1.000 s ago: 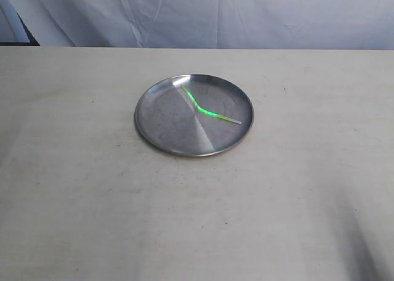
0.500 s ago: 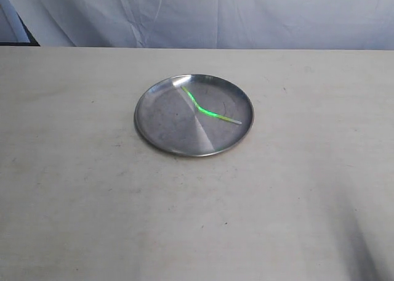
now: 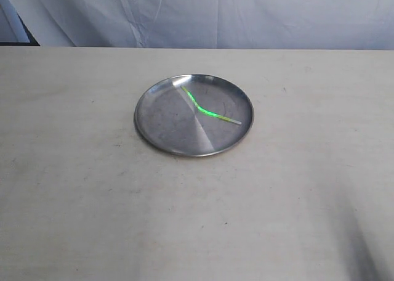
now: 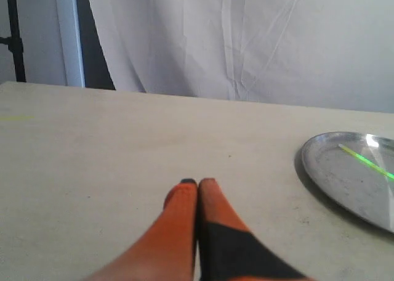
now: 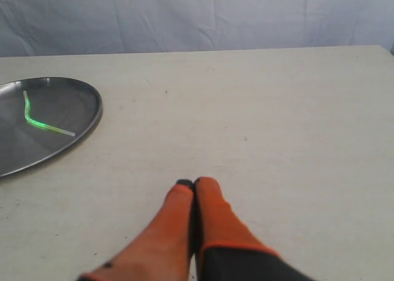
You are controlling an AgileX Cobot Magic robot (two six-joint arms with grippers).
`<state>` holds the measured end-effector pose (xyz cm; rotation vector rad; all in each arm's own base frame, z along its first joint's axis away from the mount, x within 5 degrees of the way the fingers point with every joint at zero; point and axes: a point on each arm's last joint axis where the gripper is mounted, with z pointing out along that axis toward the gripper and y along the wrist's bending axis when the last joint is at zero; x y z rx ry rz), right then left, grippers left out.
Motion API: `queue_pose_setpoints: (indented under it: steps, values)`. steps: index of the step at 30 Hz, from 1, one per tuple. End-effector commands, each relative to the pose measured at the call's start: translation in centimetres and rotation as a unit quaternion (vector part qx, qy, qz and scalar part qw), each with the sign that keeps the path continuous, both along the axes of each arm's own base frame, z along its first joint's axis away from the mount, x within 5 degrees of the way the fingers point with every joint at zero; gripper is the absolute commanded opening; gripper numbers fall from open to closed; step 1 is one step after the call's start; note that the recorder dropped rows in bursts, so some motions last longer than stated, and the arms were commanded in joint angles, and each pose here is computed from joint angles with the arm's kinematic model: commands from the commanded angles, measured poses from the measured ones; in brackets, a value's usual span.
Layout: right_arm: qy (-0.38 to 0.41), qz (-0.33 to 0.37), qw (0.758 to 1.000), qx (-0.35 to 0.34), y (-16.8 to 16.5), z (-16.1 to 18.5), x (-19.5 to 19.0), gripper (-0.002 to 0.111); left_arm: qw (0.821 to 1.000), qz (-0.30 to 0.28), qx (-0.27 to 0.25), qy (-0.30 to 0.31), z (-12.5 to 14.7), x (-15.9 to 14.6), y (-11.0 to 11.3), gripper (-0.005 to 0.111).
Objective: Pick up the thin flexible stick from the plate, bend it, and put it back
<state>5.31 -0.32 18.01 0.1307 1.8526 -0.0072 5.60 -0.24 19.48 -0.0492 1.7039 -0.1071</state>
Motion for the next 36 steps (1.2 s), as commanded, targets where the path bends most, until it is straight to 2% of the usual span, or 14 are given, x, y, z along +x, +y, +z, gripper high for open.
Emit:
queue_pose_setpoints:
  steps: [1,6,9,15,36]
  values:
    - [-0.007,-0.003,1.000,-0.001,-0.04,0.08,-0.01,0.001,1.000,-0.001,0.008,0.007,-0.29,-0.06,-0.01,0.000]
    - [-0.007,-0.003,1.000,-0.001,-0.04,0.08,-0.01,0.001,1.000,-0.001,0.008,0.006,-0.26,-0.05,-0.02,0.000]
    - [-0.006,-0.003,1.000,-0.001,-0.04,0.06,-0.01,0.001,1.000,-0.004,-0.021,0.007,-0.26,-0.06,-0.14,0.000]
    - [-0.006,-0.003,1.000,-0.001,-0.04,0.06,-0.01,0.001,1.000,-0.002,0.003,0.006,-0.26,-0.05,-0.04,0.000]
    - [-0.007,-0.003,1.000,-0.001,-0.04,0.08,-0.01,0.001,1.000,-0.002,0.003,0.006,-0.26,-0.05,-0.04,0.000]
